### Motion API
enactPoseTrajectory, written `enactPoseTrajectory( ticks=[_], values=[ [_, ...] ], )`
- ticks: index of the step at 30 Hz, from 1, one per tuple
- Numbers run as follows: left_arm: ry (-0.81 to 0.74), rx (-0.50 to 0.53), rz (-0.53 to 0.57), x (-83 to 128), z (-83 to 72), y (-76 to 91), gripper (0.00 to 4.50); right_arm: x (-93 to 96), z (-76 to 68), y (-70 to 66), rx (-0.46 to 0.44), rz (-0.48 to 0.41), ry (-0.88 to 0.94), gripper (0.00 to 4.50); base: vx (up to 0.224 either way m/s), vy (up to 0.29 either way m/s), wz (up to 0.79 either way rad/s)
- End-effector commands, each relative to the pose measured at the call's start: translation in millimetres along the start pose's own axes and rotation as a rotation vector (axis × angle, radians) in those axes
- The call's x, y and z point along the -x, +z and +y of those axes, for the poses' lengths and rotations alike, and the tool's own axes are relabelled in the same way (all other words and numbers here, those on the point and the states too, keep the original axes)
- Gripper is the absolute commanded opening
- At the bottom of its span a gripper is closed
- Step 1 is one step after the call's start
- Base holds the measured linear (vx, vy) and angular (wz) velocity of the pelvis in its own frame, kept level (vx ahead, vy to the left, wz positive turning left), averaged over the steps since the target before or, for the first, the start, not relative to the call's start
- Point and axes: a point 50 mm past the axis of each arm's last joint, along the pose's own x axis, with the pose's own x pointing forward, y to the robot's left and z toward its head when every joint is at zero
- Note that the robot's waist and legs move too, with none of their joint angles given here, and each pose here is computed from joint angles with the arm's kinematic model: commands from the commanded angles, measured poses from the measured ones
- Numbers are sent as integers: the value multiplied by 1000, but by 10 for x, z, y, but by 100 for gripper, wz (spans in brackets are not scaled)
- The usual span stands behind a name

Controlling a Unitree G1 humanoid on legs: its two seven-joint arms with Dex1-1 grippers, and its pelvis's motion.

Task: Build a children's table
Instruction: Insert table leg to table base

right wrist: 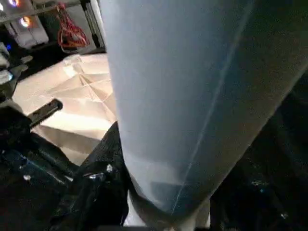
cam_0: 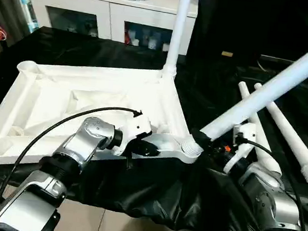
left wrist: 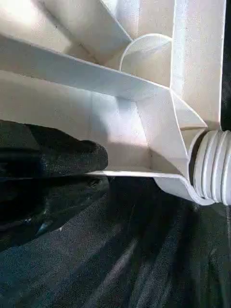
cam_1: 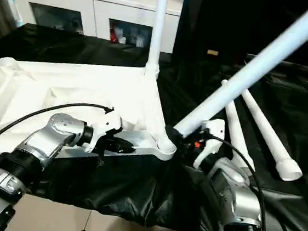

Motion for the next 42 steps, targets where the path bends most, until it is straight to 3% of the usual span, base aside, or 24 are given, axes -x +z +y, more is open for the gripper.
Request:
enactPoseTrajectory(
  ticks=[1,9,18,28,36,42],
  values=[
    [46,-16,32,34,68,23,0,0,31,-255,6,165,10,187,0,0,0],
    [-13,-59,79,59,44,-1,0,-194,-13,-93,110,271,114,187,0,0,0],
    [-72,-93,116,111,17,8,0,-180,-14,-86,144,410,285,187,0,0,0],
    [-168,-155,128,184,-10,103,0,-112,27,-71,171,412,443,187,0,0,0],
    [-128,-147,137,293,71,141,0,-104,93,-61,161,343,510,187,0,0,0],
    [-108,-134,129,294,85,149,0,-101,123,-116,165,339,532,187,0,0,0]
  ],
)
